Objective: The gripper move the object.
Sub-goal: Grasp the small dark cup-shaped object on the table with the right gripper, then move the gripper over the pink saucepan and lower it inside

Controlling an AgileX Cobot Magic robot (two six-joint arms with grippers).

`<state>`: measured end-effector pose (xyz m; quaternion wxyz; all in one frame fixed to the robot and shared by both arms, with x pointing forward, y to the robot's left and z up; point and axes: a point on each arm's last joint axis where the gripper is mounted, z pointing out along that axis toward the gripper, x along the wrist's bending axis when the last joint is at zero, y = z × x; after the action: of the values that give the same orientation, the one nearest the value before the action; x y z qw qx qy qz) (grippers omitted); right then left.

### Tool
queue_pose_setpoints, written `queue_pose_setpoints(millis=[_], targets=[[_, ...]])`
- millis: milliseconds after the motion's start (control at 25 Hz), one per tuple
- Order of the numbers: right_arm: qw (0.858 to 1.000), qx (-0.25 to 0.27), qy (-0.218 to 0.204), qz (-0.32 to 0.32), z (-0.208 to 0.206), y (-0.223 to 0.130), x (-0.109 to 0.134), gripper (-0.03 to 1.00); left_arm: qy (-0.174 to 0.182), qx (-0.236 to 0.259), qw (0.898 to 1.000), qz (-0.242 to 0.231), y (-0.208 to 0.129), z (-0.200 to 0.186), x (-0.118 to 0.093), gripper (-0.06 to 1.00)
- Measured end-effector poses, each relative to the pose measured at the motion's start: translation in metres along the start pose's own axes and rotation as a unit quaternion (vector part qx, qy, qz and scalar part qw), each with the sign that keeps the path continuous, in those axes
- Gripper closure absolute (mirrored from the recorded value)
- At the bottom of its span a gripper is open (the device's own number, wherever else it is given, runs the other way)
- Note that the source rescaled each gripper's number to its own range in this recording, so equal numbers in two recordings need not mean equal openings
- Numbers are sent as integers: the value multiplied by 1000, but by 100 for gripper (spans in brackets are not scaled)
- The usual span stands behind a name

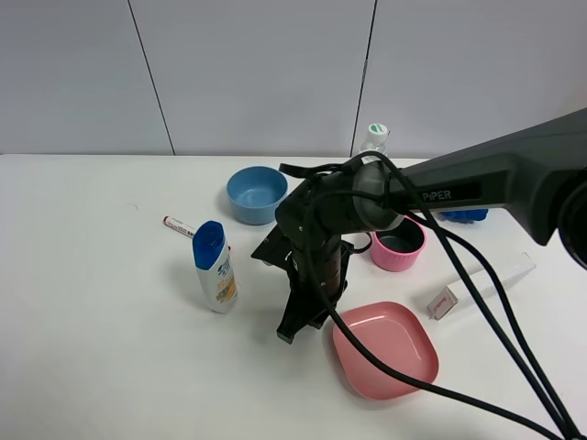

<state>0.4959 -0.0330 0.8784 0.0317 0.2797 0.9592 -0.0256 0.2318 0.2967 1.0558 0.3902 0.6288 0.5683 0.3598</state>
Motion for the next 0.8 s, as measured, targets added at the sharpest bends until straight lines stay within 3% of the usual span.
queue_pose_setpoints(millis=[800], targets=[[1000,-10,-15,-2,-24,-4,-4,97,0,0,1000,0,0,0,0,-6]])
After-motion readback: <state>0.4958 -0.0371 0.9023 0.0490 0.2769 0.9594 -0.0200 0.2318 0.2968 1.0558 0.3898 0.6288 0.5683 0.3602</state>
